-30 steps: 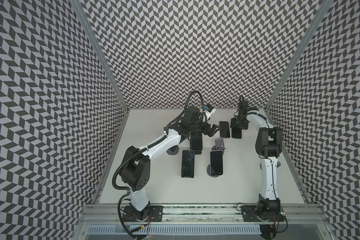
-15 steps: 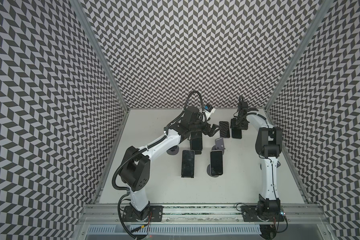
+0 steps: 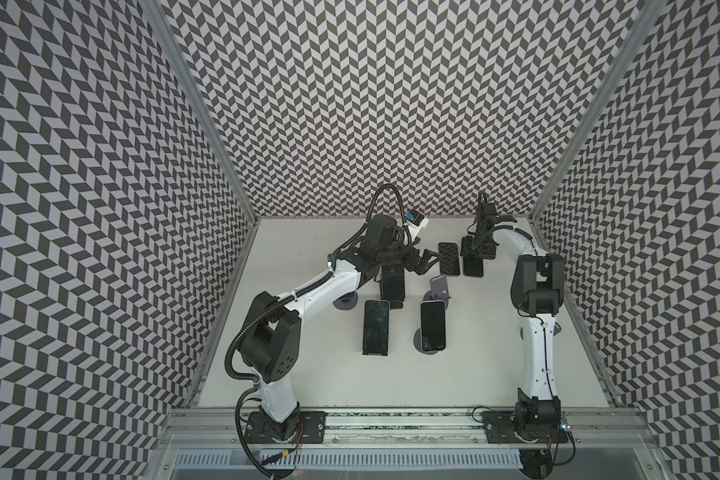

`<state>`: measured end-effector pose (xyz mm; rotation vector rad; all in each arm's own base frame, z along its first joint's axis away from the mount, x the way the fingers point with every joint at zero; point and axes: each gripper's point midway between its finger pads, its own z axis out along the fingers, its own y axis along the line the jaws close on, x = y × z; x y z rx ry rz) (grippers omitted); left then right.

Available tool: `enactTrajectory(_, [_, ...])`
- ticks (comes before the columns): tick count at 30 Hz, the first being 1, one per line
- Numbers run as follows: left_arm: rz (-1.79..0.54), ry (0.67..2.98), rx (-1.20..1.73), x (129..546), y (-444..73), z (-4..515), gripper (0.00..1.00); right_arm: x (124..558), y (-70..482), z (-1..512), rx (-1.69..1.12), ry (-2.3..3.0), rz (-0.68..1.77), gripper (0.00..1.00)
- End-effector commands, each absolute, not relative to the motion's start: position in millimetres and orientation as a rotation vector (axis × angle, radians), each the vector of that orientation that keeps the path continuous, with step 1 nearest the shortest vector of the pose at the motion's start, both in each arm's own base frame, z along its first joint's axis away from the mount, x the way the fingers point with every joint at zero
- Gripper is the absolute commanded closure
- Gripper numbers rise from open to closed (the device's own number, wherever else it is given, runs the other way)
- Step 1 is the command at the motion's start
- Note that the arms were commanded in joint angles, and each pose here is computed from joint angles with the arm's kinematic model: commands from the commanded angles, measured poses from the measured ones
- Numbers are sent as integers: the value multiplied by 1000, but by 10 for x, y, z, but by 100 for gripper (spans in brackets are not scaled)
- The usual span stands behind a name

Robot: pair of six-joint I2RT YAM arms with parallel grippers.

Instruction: Remove the phone from the phone stand

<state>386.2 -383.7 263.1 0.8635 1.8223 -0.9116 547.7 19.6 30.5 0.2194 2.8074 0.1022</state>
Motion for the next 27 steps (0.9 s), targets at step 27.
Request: enactTrajectory(27, [-986,1773,861,3800,-3795,2764,5,5370,253,-145,215,2878,141,31])
